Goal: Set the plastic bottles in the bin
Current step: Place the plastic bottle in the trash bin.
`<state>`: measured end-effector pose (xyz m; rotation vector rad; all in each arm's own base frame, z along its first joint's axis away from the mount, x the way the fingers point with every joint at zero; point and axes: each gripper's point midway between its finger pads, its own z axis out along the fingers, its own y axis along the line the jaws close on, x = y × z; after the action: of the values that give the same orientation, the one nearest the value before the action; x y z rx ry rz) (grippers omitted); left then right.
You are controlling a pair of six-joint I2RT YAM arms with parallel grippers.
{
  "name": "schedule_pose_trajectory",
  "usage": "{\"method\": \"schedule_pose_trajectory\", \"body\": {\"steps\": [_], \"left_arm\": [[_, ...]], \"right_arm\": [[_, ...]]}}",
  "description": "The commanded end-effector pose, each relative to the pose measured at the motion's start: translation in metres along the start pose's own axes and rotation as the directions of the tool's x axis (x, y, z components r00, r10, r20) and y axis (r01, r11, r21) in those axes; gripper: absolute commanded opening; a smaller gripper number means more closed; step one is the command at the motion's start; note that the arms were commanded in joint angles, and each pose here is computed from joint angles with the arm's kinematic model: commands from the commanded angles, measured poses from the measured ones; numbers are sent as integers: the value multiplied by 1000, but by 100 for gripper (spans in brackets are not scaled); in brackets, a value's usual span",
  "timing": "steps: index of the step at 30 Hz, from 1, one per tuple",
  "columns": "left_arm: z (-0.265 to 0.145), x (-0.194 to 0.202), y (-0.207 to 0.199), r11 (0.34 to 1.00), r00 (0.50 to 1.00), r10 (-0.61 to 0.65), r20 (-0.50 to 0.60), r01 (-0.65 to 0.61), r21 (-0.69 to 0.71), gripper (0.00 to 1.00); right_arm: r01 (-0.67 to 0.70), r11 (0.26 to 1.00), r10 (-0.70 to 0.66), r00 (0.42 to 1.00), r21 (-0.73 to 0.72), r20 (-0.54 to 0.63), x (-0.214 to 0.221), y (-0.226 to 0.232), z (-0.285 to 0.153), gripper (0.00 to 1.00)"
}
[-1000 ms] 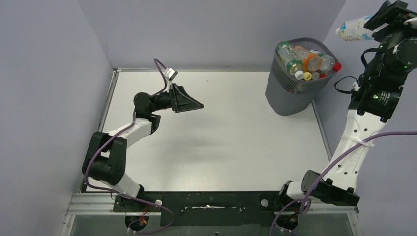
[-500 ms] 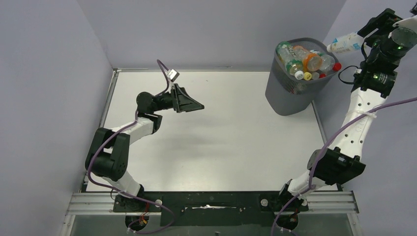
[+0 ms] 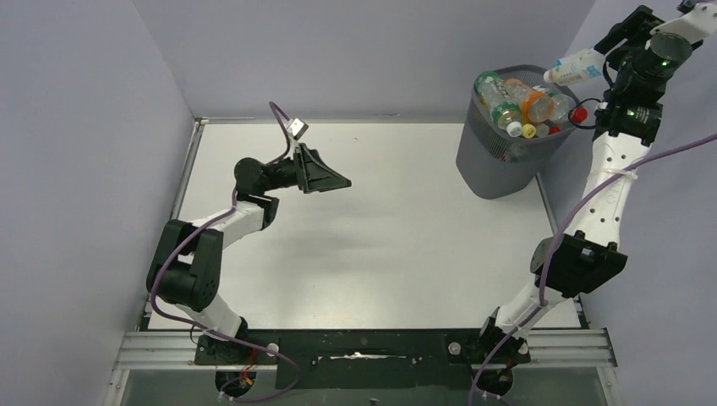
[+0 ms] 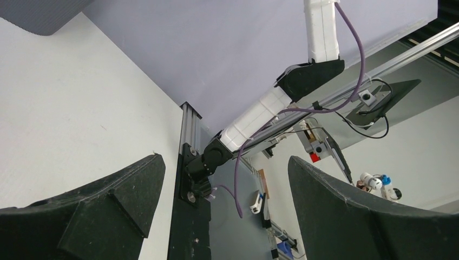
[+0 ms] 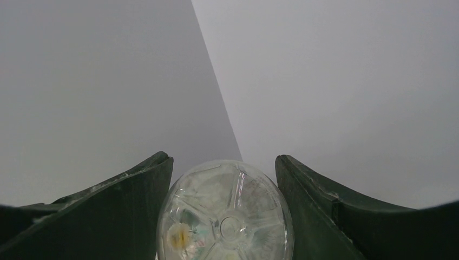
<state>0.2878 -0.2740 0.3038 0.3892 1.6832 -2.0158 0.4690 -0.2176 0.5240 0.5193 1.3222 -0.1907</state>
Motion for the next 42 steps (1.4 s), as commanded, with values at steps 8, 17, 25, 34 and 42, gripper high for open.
{"method": "schedule_pose_trajectory", "body": {"steps": [8, 17, 25, 34, 42], "left_arm": [[3, -7, -25, 992, 994, 110, 21, -111, 55, 85], [6, -10, -23, 992, 994, 109, 20, -110, 56, 85], [12, -9, -22, 992, 994, 105, 10, -105, 65, 85], [12, -8, -28, 991, 994, 113, 7, -113, 68, 85], [13, -9, -29, 991, 993, 118, 9, -118, 67, 85]], "right_arm": [[12, 1000, -11, 998, 22, -56, 39, 18, 27, 56], [45, 998, -41, 995, 40, -87, 56, 16, 35, 62], [123, 992, -120, 988, 25, -98, 67, 40, 32, 69], [169, 986, -165, 979, 17, -122, 85, 66, 26, 71], [183, 983, -176, 970, 26, -167, 102, 70, 24, 73]]}}
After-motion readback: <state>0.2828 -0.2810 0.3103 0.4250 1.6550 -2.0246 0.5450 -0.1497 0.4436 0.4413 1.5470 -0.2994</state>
